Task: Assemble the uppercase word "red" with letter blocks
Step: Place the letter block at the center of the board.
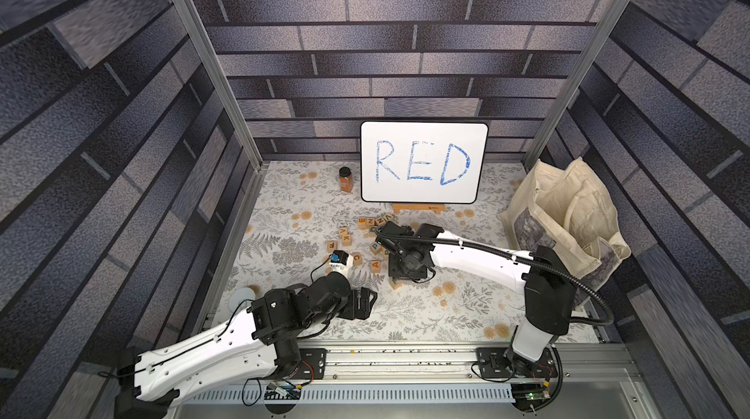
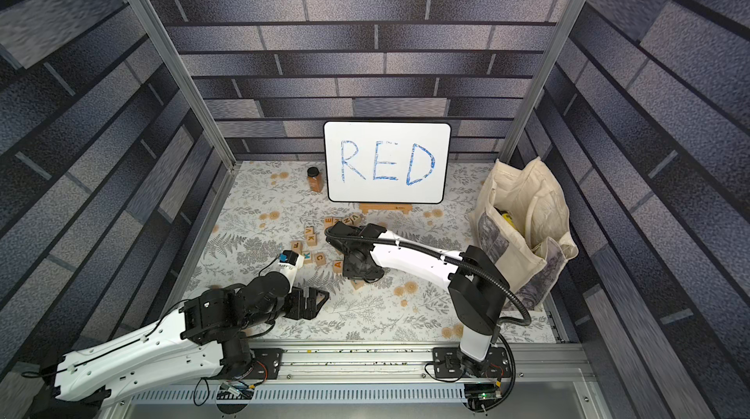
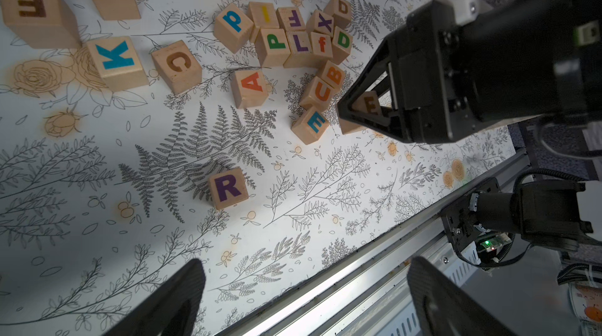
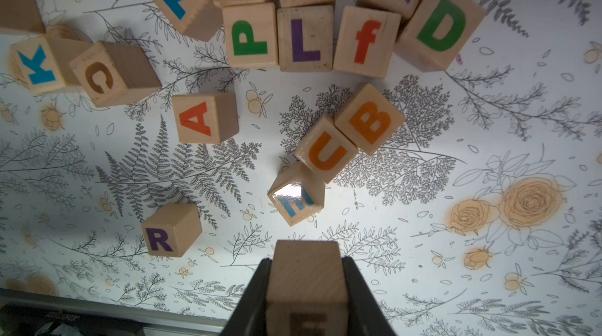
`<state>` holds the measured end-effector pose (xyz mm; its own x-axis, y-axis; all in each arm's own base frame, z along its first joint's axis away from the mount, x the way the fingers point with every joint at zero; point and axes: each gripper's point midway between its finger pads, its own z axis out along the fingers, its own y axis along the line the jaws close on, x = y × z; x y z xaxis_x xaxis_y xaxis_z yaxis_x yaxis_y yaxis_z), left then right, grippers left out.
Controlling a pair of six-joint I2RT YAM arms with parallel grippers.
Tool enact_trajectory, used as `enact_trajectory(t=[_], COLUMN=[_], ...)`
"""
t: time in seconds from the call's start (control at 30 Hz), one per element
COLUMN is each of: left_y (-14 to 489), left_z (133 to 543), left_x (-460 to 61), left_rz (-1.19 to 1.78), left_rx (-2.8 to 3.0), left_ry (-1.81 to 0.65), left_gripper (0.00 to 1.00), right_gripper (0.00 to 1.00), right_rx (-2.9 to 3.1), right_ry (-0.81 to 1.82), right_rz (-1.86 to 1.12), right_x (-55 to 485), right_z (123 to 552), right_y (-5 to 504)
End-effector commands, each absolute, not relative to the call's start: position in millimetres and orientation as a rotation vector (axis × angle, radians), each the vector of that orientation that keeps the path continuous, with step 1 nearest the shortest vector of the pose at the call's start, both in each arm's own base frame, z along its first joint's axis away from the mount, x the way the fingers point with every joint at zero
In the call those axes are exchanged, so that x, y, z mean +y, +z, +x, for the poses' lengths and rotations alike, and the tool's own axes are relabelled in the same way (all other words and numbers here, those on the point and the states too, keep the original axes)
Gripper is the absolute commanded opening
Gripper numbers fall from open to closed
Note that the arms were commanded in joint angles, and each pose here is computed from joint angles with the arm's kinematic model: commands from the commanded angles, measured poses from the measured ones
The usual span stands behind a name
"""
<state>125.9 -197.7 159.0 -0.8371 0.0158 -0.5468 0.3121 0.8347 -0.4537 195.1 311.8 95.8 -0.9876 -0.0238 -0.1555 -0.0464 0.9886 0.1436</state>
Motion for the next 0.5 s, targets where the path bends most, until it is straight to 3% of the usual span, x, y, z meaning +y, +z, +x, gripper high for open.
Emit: enact_trajectory(t=[0.0, 0.47], left_y=[151.6, 153.5], left_z=[124.8, 104.1], left_x=[-186.1, -177.4], left_rz=[0.193, 0.222], left_rx=[2.475, 2.434], left_ry=[-0.659, -0.61], left_gripper=[1.0, 1.0], right_gripper=[0.14, 0.14], right_rx=[2.942, 2.919], right_ry=[0.248, 0.305], right_rz=[-0.023, -0.103], right_x=[314.1, 341.6], right_z=[188.4, 174.3], right_y=[105.5, 93.3])
